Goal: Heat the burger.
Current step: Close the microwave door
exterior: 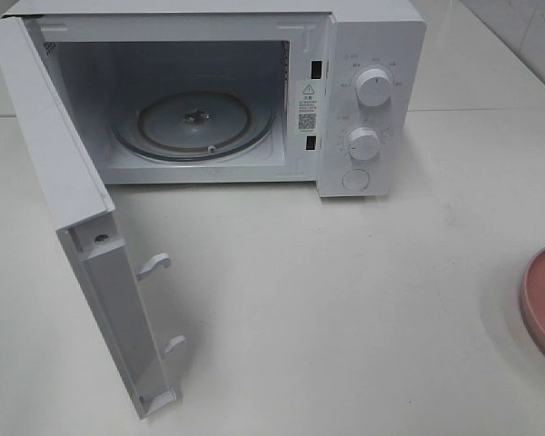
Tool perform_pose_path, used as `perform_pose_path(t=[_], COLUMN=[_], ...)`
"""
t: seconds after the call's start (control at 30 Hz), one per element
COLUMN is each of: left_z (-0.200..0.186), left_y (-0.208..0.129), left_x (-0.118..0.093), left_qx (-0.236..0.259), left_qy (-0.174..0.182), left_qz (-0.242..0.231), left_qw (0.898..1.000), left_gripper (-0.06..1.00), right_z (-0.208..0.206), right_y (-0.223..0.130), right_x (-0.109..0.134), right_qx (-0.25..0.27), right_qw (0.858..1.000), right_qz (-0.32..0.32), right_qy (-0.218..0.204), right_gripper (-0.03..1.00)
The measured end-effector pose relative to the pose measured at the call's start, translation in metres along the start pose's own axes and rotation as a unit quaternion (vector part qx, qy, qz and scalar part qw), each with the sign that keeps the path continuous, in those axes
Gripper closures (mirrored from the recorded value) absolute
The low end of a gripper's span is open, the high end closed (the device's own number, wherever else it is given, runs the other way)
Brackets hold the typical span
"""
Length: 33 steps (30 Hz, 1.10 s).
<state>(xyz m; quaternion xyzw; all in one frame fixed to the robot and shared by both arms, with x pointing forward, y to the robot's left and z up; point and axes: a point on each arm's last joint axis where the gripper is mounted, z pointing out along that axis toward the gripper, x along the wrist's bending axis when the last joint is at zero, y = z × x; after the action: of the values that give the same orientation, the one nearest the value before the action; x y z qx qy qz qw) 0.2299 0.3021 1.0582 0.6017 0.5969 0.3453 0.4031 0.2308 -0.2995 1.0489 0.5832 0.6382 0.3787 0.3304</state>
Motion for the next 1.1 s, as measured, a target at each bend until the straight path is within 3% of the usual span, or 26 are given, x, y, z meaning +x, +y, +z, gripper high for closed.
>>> perform_pose_path(t=[1.1], left_z=[0.0000], left_y=[0.0000], left_x=[0.0000], left_qx=[0.000], left_qy=[0.000], left_qz=[0.000], left_qw=[1.000], left_gripper=[-0.02], right_z=[0.0000], right_y=[0.0000], right_x=[0.0000], right_qx=[0.000], right_qw=[1.000], right_qz=[0.000], right_qy=[0.000], right_gripper=[0.21])
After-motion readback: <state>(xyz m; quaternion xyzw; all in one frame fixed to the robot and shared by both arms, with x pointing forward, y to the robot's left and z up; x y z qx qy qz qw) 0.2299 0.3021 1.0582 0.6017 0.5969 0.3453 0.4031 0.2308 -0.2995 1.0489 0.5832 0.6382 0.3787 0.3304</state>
